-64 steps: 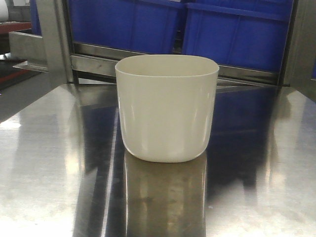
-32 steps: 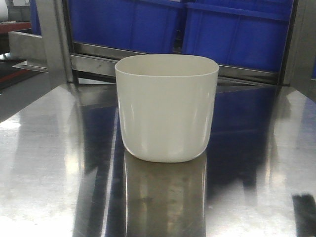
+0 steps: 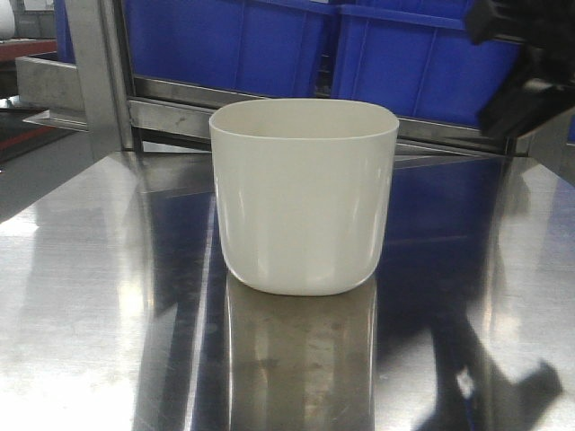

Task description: Move white bin to right shelf second layer

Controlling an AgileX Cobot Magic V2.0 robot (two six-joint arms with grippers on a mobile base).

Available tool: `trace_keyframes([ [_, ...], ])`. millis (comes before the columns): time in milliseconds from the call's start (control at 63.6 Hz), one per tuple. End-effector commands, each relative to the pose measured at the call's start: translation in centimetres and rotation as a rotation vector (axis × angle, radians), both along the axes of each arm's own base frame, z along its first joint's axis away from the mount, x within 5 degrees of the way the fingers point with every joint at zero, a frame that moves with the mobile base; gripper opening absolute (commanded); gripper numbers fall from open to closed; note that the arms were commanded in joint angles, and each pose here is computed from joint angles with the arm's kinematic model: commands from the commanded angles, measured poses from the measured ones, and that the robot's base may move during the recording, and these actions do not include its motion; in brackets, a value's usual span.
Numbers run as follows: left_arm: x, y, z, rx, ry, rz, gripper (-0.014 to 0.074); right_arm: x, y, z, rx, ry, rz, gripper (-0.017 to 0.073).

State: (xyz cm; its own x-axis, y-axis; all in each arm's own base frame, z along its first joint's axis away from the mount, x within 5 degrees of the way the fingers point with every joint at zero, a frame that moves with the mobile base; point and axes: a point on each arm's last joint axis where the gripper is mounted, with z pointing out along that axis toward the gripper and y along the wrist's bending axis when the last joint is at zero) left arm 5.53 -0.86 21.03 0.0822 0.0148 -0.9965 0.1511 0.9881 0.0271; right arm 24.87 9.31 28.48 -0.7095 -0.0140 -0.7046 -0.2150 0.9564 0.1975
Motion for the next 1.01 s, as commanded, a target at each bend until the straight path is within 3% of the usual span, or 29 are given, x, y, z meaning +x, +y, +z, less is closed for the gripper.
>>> trace_keyframes([
  [0, 0.0, 0.0, -0.3, -0.023, -0.065, 0.002, 0.0085, 1.0, 0.6, 2.7, 0.04, -0.116, 0.006, 0.0055],
  [456, 0.0, 0.0, -0.3, -0.023, -0.065, 0.002, 0.0085, 2.2, 1.0, 5.4, 0.082, -0.239, -0.002, 0.0055],
  [801, 0.0, 0.0, -0.3, -0.023, -0.065, 0.002, 0.0085, 1.6, 1.0, 7.6, 0.042, -0.107, 0.03, 0.0062],
  [880, 0.0, 0.0, -0.3, -0.023, -0.065, 0.002, 0.0085, 1.3, 1.0, 8.2, 0.033, -0.079, 0.037, 0.012],
  [990, 0.0, 0.0, -0.3, -0.023, -0.065, 0.002, 0.0085, 1.1, 1.0, 8.4, 0.022, -0.046, 0.044, 0.0356],
])
